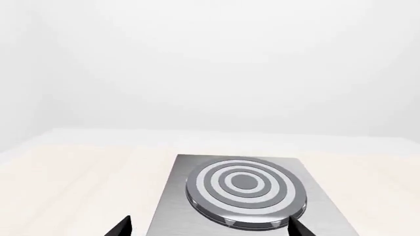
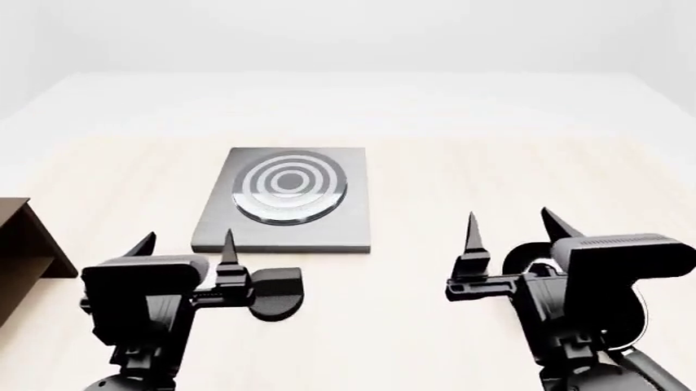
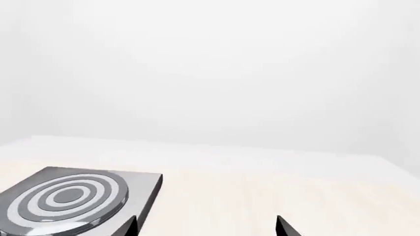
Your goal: Turn on the stove and put the frying pan on it.
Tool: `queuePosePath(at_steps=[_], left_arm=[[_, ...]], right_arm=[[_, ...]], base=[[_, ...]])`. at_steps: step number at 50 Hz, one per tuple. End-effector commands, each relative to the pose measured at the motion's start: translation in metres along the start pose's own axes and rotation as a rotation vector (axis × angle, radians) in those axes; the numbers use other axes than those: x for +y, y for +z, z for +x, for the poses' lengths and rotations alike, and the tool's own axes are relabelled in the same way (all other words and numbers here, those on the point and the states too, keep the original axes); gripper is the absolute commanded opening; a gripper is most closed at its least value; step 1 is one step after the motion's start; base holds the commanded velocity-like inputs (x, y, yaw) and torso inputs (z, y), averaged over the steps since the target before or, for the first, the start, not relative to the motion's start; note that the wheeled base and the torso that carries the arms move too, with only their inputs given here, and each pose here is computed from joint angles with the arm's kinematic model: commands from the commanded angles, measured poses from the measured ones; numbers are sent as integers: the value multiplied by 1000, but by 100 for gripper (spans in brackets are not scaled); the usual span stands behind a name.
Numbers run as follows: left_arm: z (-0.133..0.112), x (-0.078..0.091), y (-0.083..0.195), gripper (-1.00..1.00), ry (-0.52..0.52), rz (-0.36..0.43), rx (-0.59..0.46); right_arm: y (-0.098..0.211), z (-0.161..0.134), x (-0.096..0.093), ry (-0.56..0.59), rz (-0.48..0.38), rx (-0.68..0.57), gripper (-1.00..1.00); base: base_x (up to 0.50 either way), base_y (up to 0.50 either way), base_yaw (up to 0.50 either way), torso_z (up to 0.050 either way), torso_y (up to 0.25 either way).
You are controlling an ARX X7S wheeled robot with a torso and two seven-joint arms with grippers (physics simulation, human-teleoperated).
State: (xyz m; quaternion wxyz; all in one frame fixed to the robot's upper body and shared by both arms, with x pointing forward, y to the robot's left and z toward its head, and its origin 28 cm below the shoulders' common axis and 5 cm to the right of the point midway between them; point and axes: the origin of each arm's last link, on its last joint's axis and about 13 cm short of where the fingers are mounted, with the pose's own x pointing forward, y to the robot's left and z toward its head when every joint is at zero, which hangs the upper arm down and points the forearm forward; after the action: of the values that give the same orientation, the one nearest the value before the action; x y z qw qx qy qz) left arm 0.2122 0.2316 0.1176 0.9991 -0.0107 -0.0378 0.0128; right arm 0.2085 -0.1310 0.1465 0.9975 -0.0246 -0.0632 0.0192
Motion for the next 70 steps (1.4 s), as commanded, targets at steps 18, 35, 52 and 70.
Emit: queuePosePath(at_steps=[18, 35, 52, 70], left_arm=[[-5, 13, -5, 100, 11, -30, 1], [-6, 16, -9, 100, 11, -32, -4], [-7, 14, -13, 100, 2, -34, 8], [-7, 15, -14, 100, 4, -32, 12]], right_arm=[[83, 8, -20, 228, -405, 63, 100], [109, 20, -51, 304, -561, 551, 100], [85, 12, -78, 407, -656, 877, 100], [73, 4, -103, 347, -689, 988, 100]], base=[[0, 0, 0, 0, 0], [0, 0, 0, 0, 0], [0, 0, 0, 0, 0], [0, 0, 0, 0, 0]])
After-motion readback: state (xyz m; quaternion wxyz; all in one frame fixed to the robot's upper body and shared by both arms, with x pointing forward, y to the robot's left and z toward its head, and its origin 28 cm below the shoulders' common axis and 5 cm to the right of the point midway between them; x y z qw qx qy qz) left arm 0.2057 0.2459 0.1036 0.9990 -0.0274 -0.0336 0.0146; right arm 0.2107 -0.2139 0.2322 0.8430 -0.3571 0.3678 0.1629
